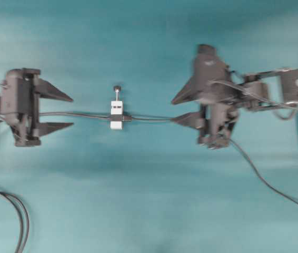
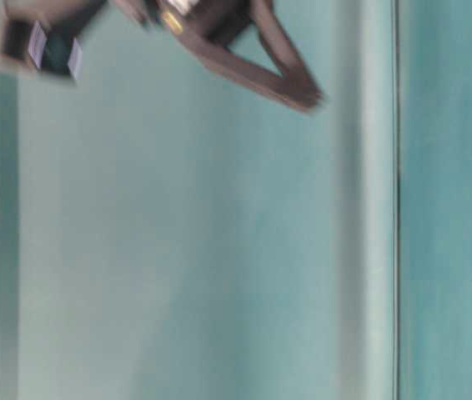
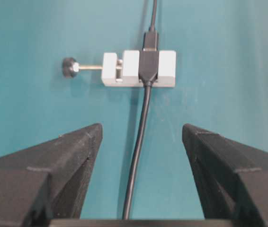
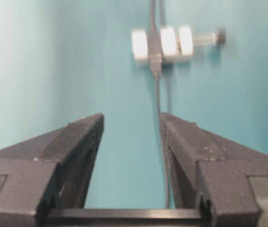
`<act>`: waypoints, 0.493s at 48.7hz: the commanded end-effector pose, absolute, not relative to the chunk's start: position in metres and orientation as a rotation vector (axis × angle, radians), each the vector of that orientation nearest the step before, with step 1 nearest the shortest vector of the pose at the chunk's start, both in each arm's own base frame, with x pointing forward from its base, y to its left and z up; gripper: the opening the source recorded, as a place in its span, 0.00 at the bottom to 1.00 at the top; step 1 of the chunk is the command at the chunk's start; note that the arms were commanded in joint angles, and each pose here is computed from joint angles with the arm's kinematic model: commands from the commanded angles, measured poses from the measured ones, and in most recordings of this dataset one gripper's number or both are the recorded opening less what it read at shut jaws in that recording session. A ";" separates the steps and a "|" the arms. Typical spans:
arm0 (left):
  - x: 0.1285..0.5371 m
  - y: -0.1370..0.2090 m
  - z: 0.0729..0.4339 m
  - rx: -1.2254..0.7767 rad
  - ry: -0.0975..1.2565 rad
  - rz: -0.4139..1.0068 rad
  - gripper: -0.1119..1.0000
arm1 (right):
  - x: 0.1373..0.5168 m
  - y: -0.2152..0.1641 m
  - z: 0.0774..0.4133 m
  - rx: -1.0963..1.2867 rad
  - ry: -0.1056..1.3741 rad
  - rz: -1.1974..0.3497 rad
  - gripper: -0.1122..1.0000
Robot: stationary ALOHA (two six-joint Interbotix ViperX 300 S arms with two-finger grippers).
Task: Insert the USB cable into the female connector supported by the left arm.
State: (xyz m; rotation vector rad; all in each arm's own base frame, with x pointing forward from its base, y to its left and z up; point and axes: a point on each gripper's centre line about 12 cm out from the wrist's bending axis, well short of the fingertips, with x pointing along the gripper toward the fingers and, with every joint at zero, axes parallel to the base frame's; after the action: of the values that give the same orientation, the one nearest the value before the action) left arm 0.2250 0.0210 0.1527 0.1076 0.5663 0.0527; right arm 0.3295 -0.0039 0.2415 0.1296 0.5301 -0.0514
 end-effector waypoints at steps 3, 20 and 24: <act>0.211 0.019 0.174 0.104 0.443 0.063 0.79 | 0.304 -0.006 0.263 0.134 0.294 -0.031 0.58; 0.179 0.017 0.206 0.107 0.326 0.073 0.79 | 0.253 -0.007 0.246 0.141 0.100 -0.015 0.58; 0.175 0.016 0.209 0.090 0.317 0.076 0.78 | 0.250 -0.007 0.247 0.140 0.076 -0.016 0.58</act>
State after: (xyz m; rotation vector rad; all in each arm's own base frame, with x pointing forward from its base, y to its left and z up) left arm 0.1761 0.0163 0.2026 0.1186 0.3337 0.0691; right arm 0.2507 -0.0061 0.2376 0.1402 0.1278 -0.0155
